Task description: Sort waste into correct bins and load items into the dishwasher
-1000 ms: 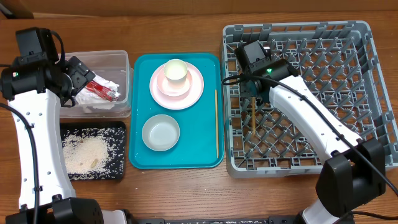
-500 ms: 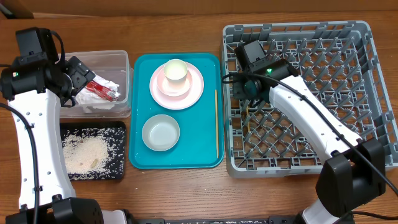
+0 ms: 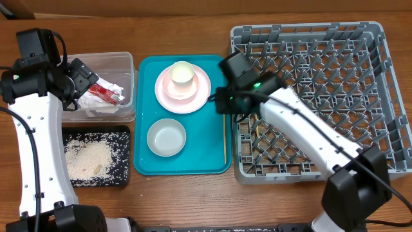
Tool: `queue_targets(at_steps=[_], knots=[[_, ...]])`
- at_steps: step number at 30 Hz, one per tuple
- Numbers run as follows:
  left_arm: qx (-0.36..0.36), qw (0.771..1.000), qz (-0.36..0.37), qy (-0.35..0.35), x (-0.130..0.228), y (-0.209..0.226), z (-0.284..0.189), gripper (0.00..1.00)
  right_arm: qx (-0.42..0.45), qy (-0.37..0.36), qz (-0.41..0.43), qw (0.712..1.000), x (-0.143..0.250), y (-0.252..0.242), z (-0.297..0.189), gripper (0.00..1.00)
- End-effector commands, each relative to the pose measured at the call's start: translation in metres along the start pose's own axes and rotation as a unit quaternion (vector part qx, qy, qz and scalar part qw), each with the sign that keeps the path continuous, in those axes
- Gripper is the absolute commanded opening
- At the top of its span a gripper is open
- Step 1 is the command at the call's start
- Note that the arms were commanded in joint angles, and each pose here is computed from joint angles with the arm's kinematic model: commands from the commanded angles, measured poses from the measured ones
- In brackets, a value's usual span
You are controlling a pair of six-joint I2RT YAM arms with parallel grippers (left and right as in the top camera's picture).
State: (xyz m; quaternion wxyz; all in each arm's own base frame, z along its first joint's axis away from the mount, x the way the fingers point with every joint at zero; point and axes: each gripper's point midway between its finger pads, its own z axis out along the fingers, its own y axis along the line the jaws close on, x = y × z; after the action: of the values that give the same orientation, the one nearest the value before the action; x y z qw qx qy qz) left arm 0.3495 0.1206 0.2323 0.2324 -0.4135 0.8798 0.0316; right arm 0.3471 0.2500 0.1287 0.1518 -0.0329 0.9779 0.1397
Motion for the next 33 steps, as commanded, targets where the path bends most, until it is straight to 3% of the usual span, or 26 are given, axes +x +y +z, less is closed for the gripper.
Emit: queue_targets(at_steps=[1, 9, 24, 33], knots=[[0.008, 1.000, -0.011, -0.005, -0.004, -0.004, -0.004, 1.00, 0.071, -0.058, 0.000, 0.996, 0.000, 0.008, -0.001, 0.38], [0.008, 1.000, -0.011, -0.005, -0.004, -0.004, -0.004, 1.00, 0.128, -0.126, 0.029, 0.983, 0.005, 0.020, -0.006, 0.40], [0.008, 1.000, -0.011, -0.005, -0.004, -0.004, -0.004, 1.00, 0.192, -0.068, 0.020, 0.979, 0.034, 0.002, 0.074, 0.41], [0.008, 1.000, -0.011, -0.005, -0.004, -0.004, -0.004, 1.00, 0.209, -0.046, 0.024, 0.976, 0.040, -0.011, 0.099, 0.56]])
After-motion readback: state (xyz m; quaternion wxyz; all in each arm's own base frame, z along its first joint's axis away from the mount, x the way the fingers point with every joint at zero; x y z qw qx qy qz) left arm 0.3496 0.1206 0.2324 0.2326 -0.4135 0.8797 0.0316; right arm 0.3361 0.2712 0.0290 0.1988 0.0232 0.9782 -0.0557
